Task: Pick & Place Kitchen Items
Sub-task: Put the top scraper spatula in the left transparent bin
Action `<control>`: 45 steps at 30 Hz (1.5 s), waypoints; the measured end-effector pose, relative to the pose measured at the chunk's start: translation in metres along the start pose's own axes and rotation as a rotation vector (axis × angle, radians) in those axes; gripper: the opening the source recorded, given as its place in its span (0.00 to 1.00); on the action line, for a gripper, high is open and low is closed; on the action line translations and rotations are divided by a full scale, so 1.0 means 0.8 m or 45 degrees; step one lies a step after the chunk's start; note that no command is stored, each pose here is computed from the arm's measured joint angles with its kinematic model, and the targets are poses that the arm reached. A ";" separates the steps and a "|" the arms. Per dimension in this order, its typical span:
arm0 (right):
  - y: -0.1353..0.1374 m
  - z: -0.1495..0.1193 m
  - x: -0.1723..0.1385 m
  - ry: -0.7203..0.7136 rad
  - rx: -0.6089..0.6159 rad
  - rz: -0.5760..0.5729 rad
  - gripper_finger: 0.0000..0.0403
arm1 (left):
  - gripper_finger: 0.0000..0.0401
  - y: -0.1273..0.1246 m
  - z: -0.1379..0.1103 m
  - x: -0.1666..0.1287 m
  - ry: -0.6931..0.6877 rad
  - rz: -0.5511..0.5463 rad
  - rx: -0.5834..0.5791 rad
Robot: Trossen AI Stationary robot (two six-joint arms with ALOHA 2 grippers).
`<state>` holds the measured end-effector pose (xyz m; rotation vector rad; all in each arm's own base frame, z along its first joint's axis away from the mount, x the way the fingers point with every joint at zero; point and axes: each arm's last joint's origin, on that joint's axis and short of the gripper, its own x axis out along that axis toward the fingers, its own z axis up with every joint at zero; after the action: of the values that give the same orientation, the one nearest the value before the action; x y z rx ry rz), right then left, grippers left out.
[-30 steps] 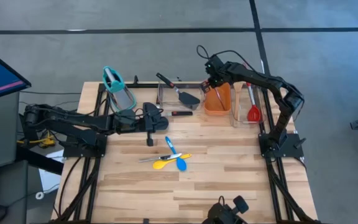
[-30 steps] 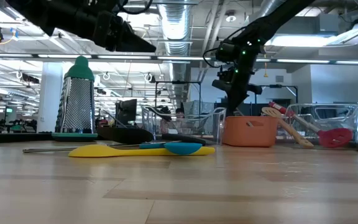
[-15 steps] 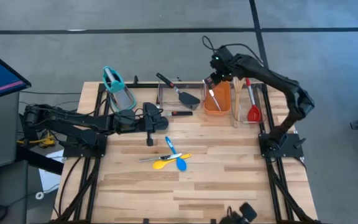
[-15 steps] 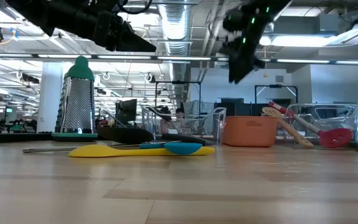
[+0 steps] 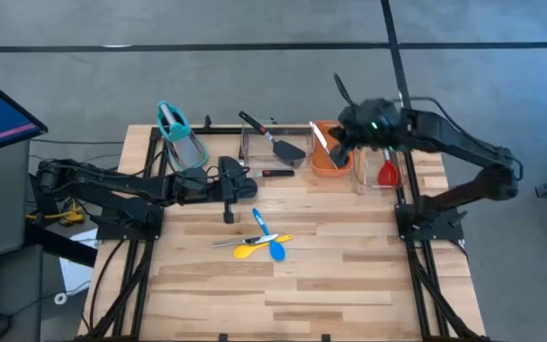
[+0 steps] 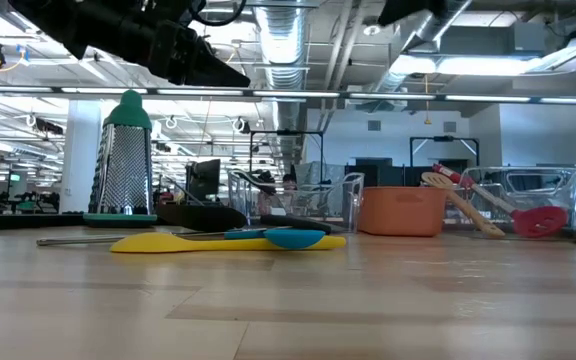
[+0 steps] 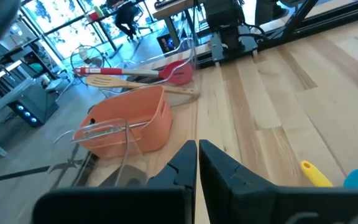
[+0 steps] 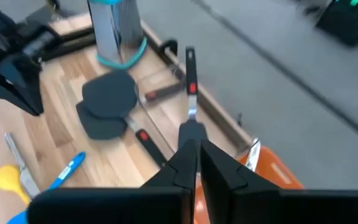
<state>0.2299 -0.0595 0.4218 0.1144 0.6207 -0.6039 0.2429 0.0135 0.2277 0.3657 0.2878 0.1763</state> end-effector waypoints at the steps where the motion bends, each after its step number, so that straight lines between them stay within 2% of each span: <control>1: 0.008 -0.002 -0.009 -0.027 -0.014 -0.018 0.03 | 0.01 0.000 0.000 0.000 0.000 -0.001 -0.014; 8: 0.059 -0.022 -0.051 -0.115 -0.124 -0.035 0.01 | 0.01 -0.002 -0.006 0.000 0.064 -0.026 -0.042; 14: 0.096 -0.060 -0.050 -0.105 -0.222 -0.019 0.01 | 0.01 -0.006 -0.016 -0.001 0.167 -0.058 -0.049; 19: 0.103 -0.108 -0.036 -0.128 -0.167 -0.019 0.00 | 0.01 -0.006 -0.019 -0.002 0.204 -0.053 -0.042; 24: 0.101 -0.159 -0.013 -0.226 -0.044 0.032 0.00 | 0.01 0.000 -0.022 -0.010 0.309 0.137 -0.016; 28: 0.102 -0.202 0.013 -0.283 0.016 0.067 0.00 | 0.01 0.006 -0.024 -0.025 0.378 0.266 -0.140; 36: 0.100 -0.281 0.059 -0.322 0.129 -0.021 0.00 | 0.01 0.021 -0.018 -0.073 0.396 0.381 -0.397; 40: 0.105 -0.296 0.064 -0.355 0.127 -0.042 0.00 | 0.01 0.030 -0.015 -0.094 0.338 0.433 -0.591; 45: 0.116 -0.301 0.059 -0.411 0.099 -0.074 0.00 | 0.01 0.040 -0.014 -0.102 0.276 0.503 -0.783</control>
<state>0.1897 0.0600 0.1917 0.0696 0.2890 -0.6859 0.1585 0.0285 0.2501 -0.2151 0.3567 0.6773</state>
